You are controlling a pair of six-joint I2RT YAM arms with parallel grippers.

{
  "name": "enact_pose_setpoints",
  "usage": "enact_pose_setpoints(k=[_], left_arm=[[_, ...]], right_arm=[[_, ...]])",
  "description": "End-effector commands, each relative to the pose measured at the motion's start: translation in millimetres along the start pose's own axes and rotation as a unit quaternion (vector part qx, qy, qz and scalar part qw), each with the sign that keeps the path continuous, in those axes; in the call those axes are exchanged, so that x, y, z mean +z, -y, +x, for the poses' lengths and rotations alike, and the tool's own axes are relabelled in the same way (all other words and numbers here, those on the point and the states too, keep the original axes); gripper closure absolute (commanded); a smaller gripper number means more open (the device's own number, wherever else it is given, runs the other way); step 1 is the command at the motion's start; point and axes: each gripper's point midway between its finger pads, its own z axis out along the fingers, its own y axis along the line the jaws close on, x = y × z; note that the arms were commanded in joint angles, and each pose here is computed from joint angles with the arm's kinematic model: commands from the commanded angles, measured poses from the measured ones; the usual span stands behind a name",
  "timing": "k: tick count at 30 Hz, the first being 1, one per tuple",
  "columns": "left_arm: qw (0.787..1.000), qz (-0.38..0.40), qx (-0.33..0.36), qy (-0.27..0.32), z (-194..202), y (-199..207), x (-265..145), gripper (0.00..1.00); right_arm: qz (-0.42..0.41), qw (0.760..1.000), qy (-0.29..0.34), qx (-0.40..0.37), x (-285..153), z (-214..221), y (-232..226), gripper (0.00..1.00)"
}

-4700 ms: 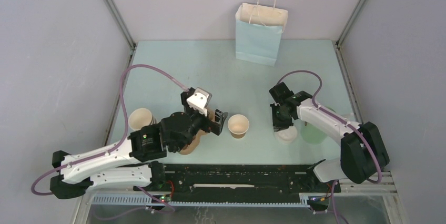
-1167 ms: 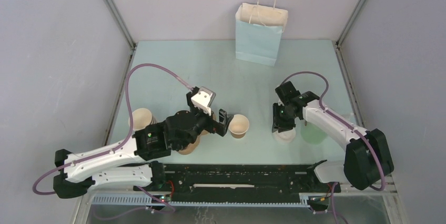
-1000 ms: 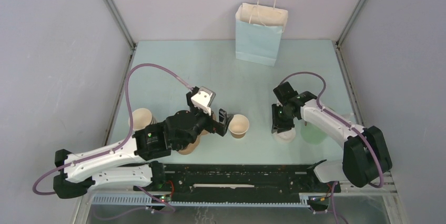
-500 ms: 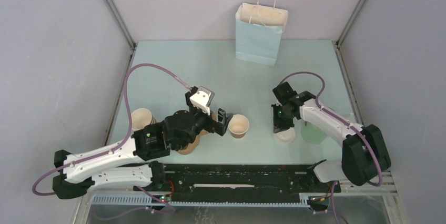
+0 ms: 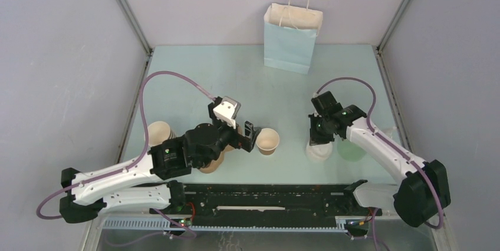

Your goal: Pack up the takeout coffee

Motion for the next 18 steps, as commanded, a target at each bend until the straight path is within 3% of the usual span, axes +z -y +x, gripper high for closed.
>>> enact_pose_setpoints(k=[1, 3, 5, 10, 14, 18], left_arm=[[0.999, 0.0, -0.044, 0.03, -28, 0, -3, 0.0], [0.997, 0.005, -0.067, 0.037, -34, -4, -4, 0.0], [0.993, 0.019, -0.102, 0.046, -43, -7, -7, 0.0], [0.969, 0.096, -0.204, 0.105, -90, -3, -25, 0.0], [0.929, 0.149, -0.309, 0.137, -128, -1, -39, 0.0], [0.898, 0.227, -0.352, 0.132, -155, 21, -47, 0.0]], right_arm=[[-0.049, 0.996, 0.072, -0.022, -40, -28, -21, 1.0], [-0.132, 0.984, 0.108, -0.044, -72, -41, -52, 1.0], [-0.237, 0.957, 0.154, -0.063, -119, -54, -90, 1.0], [-0.495, 0.836, 0.22, -0.092, -243, -65, -170, 1.0], [-0.592, 0.76, 0.244, -0.112, -300, -66, -199, 1.0], [-0.638, 0.718, 0.25, -0.127, -323, -67, -216, 1.0]])
